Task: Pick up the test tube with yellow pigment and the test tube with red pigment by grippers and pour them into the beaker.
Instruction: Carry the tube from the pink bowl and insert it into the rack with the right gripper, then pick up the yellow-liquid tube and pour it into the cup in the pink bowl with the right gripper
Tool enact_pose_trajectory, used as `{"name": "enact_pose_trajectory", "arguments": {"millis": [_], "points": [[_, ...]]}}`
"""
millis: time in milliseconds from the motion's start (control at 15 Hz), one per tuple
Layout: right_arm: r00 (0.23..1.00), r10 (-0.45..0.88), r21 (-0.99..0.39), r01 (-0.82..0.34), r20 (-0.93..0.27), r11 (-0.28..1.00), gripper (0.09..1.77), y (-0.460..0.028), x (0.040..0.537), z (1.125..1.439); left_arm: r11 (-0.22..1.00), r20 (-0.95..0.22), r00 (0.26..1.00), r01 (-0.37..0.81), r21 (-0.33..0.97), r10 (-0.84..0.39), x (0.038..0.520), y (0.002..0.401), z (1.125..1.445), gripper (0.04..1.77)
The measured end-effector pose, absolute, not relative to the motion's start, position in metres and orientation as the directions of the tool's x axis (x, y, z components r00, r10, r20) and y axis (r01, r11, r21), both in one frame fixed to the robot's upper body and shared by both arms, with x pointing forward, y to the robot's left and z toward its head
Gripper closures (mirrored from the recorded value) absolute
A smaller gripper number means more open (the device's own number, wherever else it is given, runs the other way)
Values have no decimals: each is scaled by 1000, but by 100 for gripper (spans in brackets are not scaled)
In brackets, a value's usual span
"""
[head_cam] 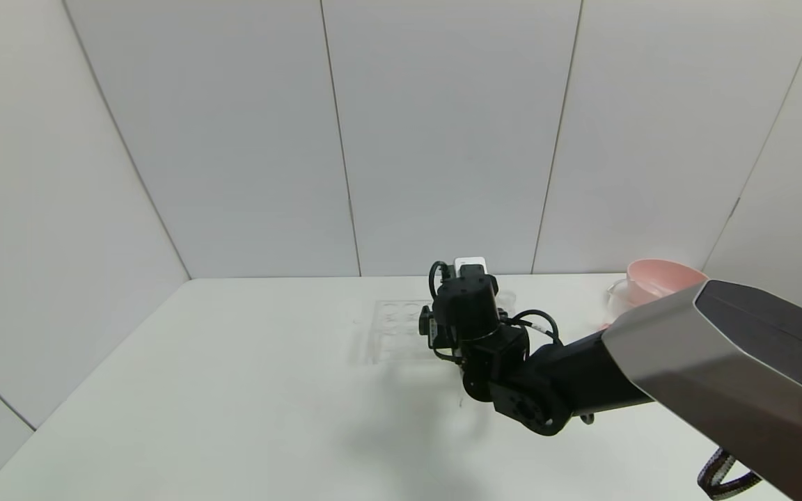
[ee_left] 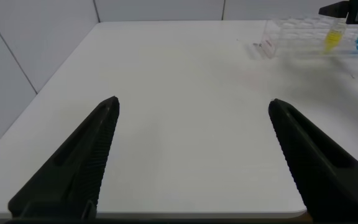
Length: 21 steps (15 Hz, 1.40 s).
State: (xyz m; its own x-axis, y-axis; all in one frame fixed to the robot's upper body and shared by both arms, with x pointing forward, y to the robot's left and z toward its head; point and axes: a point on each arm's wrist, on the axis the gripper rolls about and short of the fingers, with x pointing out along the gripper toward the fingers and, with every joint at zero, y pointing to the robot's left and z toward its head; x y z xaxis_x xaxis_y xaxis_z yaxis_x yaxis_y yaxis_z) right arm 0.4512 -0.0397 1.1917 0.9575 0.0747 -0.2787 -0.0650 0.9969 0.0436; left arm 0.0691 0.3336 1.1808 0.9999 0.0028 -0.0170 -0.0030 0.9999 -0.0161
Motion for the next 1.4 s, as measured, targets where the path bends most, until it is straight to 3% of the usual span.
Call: {"name": "enact_pose_trajectory", "arguments": {"millis": [267,400,667,800,1400], "points": [[958,74,44,-64,-277,997,20,-39,452,1191,1000,-17,1000,-3,-16,3,69,334,1181,9],[960,74,47,-64,-271,997,55,-39,452,1192,1000,-17,1000,-3,-17,3,69,334,1181,9],[957,80,43,-71,-278,997,104,-36,449,1190,1000,-17,1000,-3,-17,2,69,334,1181,9],[956,84,42,-75,-280,996,137,-35,448,1190,1000,-17,1000,-3,-16,3,69,334,1181,9],[957,83,41,-75,-279,996,137,-35,448,1191,1000,-17,1000,-3,-17,3,69,334,1181,9]]}}
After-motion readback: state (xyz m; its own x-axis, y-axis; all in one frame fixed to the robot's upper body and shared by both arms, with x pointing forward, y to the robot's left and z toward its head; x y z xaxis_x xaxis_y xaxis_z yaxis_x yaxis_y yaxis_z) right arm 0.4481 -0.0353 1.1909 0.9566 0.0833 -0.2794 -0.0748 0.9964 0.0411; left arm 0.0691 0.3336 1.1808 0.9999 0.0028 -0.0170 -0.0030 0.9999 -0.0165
